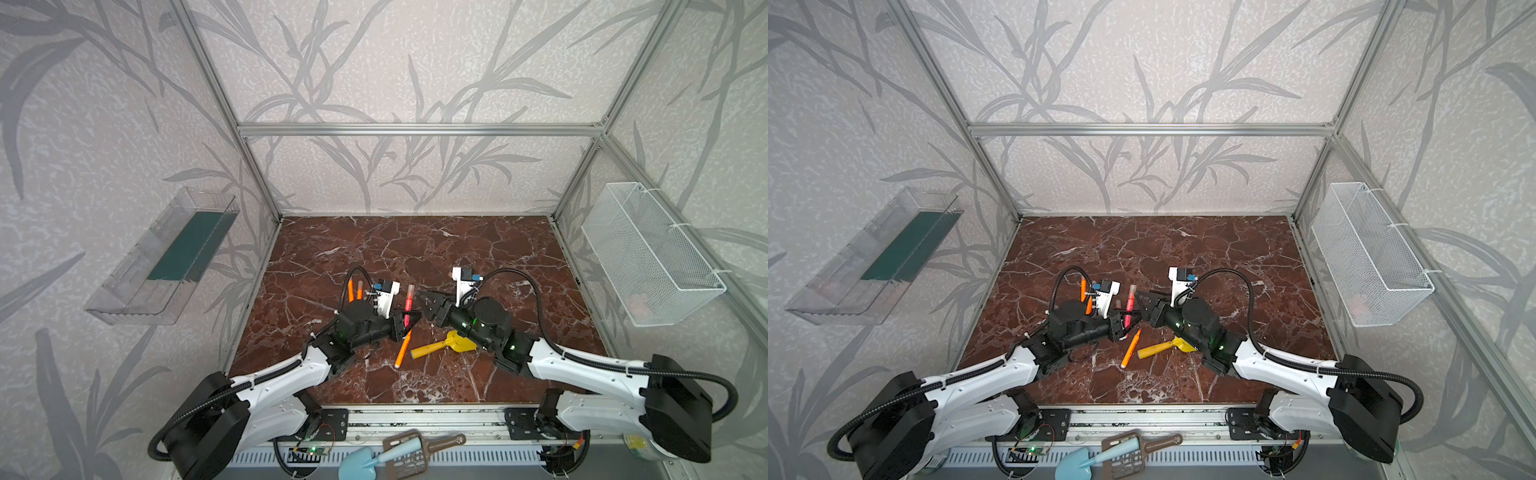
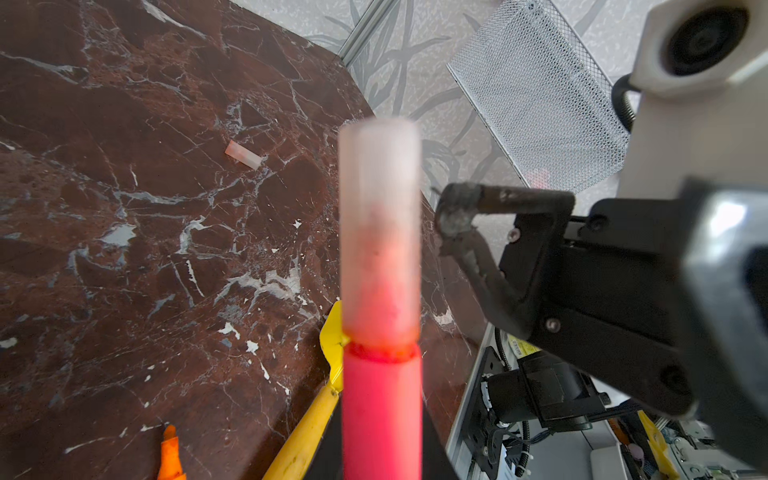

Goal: Insert the pens into the pen caps
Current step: 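Release the cap and raise the right gripper while the left holds the capped marker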

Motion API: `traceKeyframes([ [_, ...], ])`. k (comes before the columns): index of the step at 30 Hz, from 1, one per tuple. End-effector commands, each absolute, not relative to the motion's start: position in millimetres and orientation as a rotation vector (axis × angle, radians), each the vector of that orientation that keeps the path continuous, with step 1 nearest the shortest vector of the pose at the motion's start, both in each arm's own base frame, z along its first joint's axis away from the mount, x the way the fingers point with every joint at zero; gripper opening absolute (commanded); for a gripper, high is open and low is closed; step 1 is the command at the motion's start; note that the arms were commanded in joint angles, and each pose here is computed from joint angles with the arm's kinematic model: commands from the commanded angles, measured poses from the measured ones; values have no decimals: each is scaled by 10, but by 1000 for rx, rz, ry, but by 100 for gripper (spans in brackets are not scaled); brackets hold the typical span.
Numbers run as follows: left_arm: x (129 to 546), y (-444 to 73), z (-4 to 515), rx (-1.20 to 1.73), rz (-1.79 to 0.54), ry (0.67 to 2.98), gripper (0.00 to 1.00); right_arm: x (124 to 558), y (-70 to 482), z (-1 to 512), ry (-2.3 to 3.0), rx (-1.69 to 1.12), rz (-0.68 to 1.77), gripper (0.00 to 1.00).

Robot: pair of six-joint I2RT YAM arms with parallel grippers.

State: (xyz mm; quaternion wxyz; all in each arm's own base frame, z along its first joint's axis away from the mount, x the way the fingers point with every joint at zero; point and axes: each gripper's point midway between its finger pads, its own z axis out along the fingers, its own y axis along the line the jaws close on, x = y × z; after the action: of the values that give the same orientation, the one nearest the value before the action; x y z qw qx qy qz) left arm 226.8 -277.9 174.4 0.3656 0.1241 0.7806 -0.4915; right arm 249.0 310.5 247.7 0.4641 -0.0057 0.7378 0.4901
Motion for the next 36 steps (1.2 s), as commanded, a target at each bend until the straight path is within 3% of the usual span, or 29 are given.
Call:
traceKeyframes([
  [1, 2297, -2766, 1840, 352, -1229, 1972, 0, 2546, 3102, 2632, 1805, -20, 1148, 61],
  [15, 2274, -2733, 1828, 404, -1141, 1979, 0, 2802, 3386, 2440, 2014, 3, 1005, 56],
  [22, 2268, -2736, 1811, 414, -1122, 1987, 0, 2862, 3507, 2379, 2053, -15, 988, 43],
  [32, 2282, -2725, 1794, 409, -1106, 1993, 0, 2877, 3653, 2254, 2096, -49, 1011, 37],
  [36, 2286, -2724, 1808, 406, -1106, 1989, 0, 2873, 3657, 2228, 2102, -54, 1011, 29],
])
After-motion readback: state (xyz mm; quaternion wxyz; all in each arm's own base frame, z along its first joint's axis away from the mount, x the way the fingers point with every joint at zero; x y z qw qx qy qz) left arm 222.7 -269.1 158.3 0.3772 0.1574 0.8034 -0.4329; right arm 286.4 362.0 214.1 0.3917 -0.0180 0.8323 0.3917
